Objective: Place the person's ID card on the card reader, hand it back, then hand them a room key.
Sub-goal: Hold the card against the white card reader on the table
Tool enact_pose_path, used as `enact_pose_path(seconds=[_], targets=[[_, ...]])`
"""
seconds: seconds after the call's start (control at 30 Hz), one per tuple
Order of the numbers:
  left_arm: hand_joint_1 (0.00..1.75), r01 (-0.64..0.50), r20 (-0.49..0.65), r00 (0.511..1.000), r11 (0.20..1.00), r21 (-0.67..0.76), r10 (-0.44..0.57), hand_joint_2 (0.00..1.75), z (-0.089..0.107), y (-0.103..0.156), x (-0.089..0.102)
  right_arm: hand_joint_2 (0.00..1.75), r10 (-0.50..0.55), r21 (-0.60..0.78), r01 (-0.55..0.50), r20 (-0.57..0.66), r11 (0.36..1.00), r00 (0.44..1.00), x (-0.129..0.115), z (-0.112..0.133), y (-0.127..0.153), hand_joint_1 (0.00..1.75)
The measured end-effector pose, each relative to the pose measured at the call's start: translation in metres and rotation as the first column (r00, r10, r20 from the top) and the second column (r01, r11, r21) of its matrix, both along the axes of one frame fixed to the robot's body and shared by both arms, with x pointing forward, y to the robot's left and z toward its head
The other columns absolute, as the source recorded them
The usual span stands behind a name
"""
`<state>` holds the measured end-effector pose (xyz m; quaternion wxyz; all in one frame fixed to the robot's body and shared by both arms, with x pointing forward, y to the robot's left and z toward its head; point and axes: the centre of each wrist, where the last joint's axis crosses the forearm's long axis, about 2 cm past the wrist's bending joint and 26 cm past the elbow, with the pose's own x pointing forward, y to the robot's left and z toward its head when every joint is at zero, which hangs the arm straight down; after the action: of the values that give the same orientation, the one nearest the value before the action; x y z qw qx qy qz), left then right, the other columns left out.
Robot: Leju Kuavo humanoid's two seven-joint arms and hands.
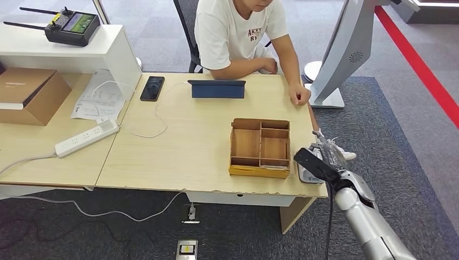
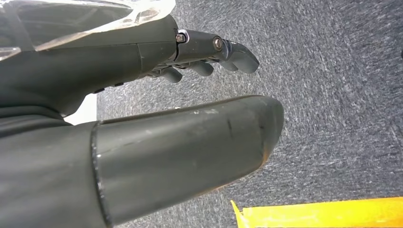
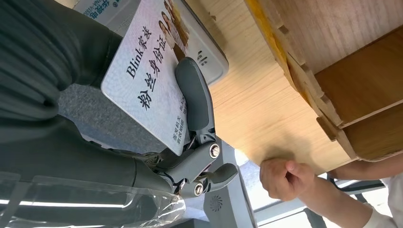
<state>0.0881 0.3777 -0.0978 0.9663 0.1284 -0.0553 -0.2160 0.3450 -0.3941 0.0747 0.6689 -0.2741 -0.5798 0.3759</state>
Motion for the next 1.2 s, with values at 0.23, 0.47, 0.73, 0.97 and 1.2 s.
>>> enact_pose_path(seconds=[0.23,0.47,0.73,0.97,1.2], targets=[[0.00,-0.001,0.000,1.000,1.000,0.002,0.001,0.00,0.000,0.000,0.000,1.75,-0.014,-0.002,0.014,-0.008,1.000,1.000,-0.001,-0.003,-0.005,1.75],[0.00,-0.004,-0.002,1.000,1.000,0.003,0.004,0.00,0.000,0.000,0.000,1.75,-0.019,-0.006,0.018,-0.027,1.000,0.999,-0.003,-0.007,-0.007,1.75],[0.00,-0.009,-0.009,1.000,1.000,0.010,0.009,0.00,0.000,0.001,0.000,1.75,-0.017,-0.014,0.016,-0.054,1.000,0.998,-0.007,-0.014,-0.007,1.75],[0.00,-0.005,-0.011,1.000,1.000,0.021,0.005,0.00,0.000,0.001,0.000,1.75,-0.018,-0.020,0.016,-0.071,1.000,0.997,-0.008,-0.018,-0.008,1.75],[0.00,-0.006,-0.010,1.000,1.000,0.022,0.007,0.00,0.000,0.001,0.000,1.75,-0.018,-0.023,0.016,-0.076,1.000,0.997,-0.011,-0.022,-0.007,1.75]])
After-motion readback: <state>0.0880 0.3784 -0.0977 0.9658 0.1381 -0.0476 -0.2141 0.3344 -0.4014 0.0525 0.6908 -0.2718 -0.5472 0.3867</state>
